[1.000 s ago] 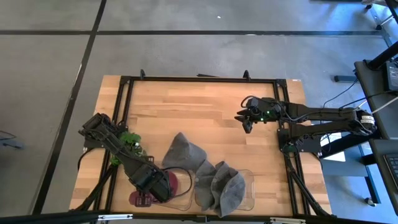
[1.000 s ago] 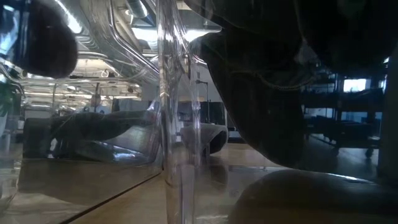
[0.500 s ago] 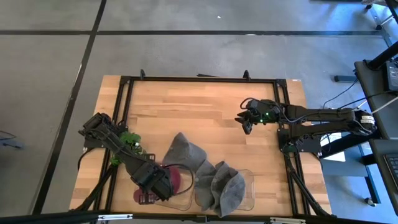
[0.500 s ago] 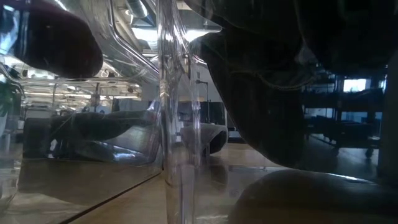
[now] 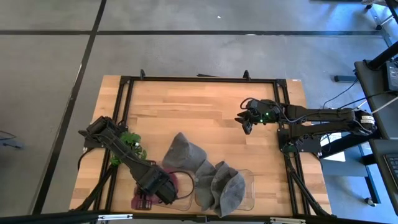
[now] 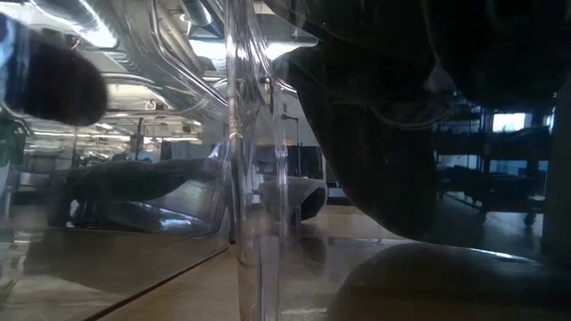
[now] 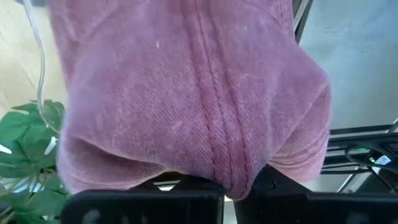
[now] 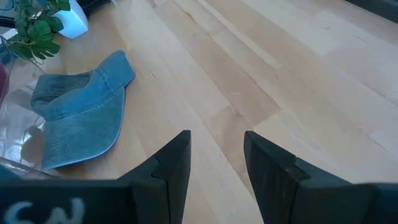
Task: Pick & Place hat
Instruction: Put the red cap into the left transparent bin
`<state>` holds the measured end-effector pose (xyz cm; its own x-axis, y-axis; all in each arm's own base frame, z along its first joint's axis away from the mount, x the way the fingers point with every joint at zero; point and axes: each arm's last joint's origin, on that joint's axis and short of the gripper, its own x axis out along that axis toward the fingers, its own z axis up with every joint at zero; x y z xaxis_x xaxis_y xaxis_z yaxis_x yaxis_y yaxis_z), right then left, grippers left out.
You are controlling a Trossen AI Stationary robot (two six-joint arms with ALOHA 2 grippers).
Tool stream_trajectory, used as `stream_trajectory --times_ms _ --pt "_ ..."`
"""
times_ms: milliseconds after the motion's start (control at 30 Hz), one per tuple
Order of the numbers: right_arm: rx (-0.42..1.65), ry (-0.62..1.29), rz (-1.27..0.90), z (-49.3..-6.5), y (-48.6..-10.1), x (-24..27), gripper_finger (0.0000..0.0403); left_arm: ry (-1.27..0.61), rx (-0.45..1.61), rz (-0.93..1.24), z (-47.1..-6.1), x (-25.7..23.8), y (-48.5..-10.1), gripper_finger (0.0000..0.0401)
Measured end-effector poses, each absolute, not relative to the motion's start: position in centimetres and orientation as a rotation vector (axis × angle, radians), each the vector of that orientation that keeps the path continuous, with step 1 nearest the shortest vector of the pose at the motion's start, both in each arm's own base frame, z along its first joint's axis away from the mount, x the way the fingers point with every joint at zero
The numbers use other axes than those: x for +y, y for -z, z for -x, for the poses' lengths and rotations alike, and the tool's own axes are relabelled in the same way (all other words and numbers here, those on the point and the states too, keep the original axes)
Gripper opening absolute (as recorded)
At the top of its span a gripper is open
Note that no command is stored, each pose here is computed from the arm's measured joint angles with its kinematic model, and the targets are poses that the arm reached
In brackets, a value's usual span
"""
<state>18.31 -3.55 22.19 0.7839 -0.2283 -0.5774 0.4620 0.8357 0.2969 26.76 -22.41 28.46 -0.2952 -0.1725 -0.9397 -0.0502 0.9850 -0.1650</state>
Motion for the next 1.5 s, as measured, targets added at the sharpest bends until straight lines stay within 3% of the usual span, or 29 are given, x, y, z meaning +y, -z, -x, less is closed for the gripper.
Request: stream_trajectory --times_ms 600,967,1233,1500 --pt "0.555 0.387 -0.448 -18.3 -22.2 -3.5 0.0150 0.108 1.791 0.054 -27.1 -21.7 -28.7 0.0004" --pt "0.555 0.387 -0.448 -18.3 -22.2 -3.5 0.0150 0.114 1.792 0.047 -26.8 -22.0 -28.8 0.0042" --pt "0.555 0.387 -0.449 -18.3 -22.2 -3.6 0.0150 0.147 1.815 0.102 -26.6 -21.9 -29.2 0.0046" --pt "0.555 0.386 -0.449 -18.3 -22.2 -3.5 0.0150 0.079 1.736 0.234 -25.1 -20.4 -32.4 0.0047"
